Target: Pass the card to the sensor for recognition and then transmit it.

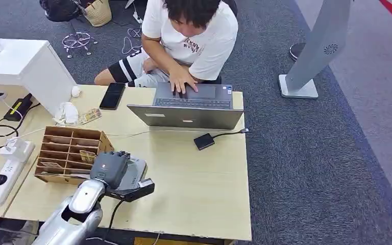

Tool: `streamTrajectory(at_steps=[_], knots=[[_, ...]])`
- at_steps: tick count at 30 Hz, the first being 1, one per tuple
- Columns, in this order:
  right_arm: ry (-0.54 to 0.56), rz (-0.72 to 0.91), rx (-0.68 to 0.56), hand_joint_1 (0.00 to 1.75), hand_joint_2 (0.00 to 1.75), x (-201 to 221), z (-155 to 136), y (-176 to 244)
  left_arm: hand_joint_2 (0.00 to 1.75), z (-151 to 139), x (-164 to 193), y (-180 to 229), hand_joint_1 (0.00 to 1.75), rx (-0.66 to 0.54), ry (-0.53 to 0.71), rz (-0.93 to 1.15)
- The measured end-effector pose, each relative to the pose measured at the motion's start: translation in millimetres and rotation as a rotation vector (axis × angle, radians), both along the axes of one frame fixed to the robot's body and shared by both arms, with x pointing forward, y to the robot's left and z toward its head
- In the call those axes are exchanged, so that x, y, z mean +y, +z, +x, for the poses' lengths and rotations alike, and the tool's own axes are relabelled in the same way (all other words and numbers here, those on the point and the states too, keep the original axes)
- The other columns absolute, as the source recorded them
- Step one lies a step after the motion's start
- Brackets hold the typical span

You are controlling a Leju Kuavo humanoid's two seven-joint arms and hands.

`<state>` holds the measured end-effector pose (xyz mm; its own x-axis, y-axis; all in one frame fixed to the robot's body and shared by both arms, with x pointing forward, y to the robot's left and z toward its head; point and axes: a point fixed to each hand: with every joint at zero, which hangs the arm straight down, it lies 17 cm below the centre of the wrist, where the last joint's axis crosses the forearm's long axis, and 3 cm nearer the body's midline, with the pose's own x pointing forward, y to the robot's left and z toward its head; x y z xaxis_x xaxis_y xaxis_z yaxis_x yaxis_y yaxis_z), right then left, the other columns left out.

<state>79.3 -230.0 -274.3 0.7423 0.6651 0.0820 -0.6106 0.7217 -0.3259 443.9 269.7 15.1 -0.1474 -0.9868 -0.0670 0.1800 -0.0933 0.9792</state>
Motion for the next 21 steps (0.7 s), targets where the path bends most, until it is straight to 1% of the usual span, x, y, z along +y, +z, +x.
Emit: streamTrajectory(at_steps=[6, 15, 19, 21], knots=[[0.001, 0.001, 0.003, 0.00, 1.75, 0, -1, 0, 1.75, -1, -10, -4, 1.75, 0.011, -0.040, 0.028], [0.002, 0.001, 0.005, 0.00, 1.75, 0, -1, 0, 1.75, 1, -8, -5, 1.75, 0.032, -0.066, 0.034], [-0.004, 0.003, 0.002, 0.00, 1.75, 0, -2, 0, 1.75, 8, -8, 13, 1.75, -0.027, -0.063, -0.018], [-0.010, 0.004, 0.001, 0.00, 1.75, 0, -2, 0, 1.75, 12, -12, 32, 1.75, -0.079, -0.070, -0.046]])
